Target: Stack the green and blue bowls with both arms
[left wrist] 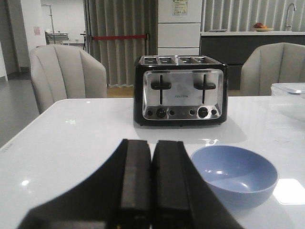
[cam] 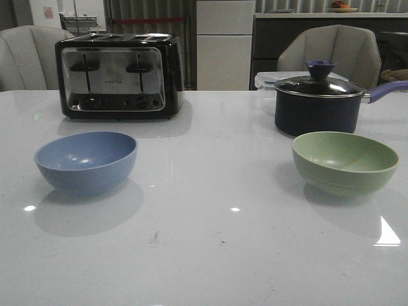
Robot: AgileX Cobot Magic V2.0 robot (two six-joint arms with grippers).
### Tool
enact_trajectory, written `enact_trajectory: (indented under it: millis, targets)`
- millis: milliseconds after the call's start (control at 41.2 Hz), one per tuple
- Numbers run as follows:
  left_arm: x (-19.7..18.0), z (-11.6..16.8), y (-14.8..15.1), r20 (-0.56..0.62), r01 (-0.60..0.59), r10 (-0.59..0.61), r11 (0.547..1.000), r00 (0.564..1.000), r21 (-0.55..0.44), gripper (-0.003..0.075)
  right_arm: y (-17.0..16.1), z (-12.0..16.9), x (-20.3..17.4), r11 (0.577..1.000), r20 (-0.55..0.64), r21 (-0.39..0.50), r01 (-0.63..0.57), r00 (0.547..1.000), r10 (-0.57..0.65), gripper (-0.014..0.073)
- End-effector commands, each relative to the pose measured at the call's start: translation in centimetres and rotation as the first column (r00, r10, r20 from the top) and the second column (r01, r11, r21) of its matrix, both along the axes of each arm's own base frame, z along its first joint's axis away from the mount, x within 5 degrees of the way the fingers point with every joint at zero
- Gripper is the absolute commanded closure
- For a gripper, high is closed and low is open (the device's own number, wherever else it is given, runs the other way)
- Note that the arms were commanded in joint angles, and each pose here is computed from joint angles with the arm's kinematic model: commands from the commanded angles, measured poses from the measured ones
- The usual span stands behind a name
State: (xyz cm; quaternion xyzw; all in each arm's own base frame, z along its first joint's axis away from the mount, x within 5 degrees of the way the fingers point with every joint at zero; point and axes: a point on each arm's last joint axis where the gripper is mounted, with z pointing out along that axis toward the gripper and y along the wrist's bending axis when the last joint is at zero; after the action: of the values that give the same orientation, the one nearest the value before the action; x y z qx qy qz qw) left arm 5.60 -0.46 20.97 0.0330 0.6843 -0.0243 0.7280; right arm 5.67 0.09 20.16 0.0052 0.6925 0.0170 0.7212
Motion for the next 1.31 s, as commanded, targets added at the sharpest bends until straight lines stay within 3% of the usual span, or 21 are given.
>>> enact_trajectory:
  millis: [0,485,752,1019,1091,1285]
  targets:
    - [-0.2,0.7,0.0,0.097,0.007,-0.006,1.000,0.995,-0.020,0.0627,0.0,1.1,-0.3,1.000,0.115,-0.003,0.002,0.993,-0.002,0.0572]
    - [-0.2,0.7,0.0,0.097,0.007,-0.006,1.000,0.995,-0.020,0.0627,0.0,1.0,-0.3,1.000,0.114,-0.003,0.002,0.994,-0.002,0.0572]
    - [-0.5,1.8,0.0,0.189,0.008,-0.003,1.000,0.982,-0.028,0.0627,0.0,1.5,-0.3,1.000,0.148,-0.002,0.003,0.989,-0.003,0.0572]
    - [-2.1,7.3,0.1,0.249,0.010,-0.004,1.000,0.969,-0.024,0.0627,0.0,8.2,-2.2,1.000,0.233,-0.002,0.000,0.972,0.001,0.0572]
    - [-3.0,9.4,0.2,0.263,0.011,-0.004,1.000,0.965,-0.025,0.0627,0.0,10.5,-2.6,1.000,0.209,-0.003,-0.003,0.978,0.003,0.0572]
    - [-3.8,14.4,0.3,0.166,0.010,-0.008,1.000,0.986,-0.013,0.0627,0.0,15.3,-2.2,1.000,0.091,-0.006,-0.008,0.996,0.008,0.0572]
